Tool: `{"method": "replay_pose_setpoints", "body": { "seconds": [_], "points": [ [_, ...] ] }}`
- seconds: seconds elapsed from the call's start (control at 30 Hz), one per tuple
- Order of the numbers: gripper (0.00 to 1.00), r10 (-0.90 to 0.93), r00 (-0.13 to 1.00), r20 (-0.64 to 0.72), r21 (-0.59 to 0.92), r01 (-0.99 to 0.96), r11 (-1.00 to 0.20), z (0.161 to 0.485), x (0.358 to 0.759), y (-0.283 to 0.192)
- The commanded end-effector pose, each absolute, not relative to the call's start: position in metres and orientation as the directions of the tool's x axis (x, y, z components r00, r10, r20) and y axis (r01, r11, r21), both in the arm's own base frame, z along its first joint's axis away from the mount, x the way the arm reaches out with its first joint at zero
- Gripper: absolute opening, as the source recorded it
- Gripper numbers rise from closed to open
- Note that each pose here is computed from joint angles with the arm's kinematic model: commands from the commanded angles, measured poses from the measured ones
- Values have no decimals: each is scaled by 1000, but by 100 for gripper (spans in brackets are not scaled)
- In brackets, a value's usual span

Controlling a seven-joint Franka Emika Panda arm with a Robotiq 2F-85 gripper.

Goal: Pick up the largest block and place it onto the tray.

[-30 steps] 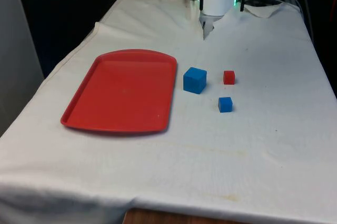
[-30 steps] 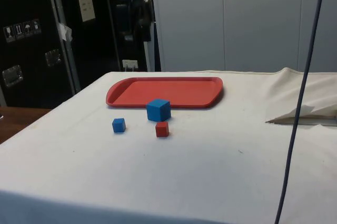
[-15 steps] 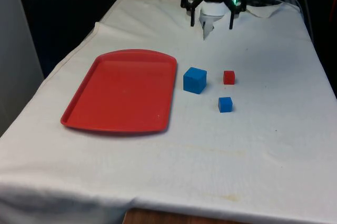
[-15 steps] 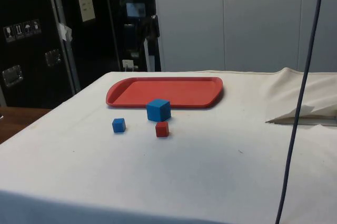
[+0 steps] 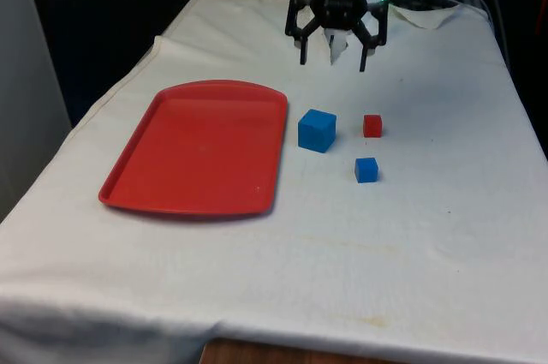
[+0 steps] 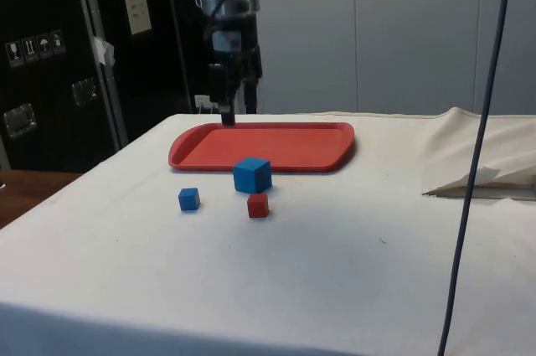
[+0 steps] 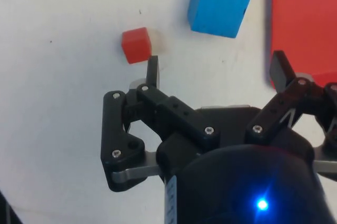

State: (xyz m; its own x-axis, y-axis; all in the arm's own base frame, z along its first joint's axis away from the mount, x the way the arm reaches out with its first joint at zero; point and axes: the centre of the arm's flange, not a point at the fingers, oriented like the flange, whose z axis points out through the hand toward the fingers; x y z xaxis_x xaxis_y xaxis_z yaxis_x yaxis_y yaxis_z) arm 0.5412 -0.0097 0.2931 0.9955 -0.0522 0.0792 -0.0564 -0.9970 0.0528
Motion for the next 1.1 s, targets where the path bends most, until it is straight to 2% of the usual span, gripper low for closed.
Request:
{"method": "replay_pose_setpoints", "body": {
  "seconds": [0.0,0.63,1.07],
  "points": [
    [100,-53,994,91,48,-58,-997,289,540,-11],
    [100,-66,991,113,44,-71,-996,241,534,-17],
    [100,-75,992,101,50,-80,-996,223,534,-18]
  ]
}}
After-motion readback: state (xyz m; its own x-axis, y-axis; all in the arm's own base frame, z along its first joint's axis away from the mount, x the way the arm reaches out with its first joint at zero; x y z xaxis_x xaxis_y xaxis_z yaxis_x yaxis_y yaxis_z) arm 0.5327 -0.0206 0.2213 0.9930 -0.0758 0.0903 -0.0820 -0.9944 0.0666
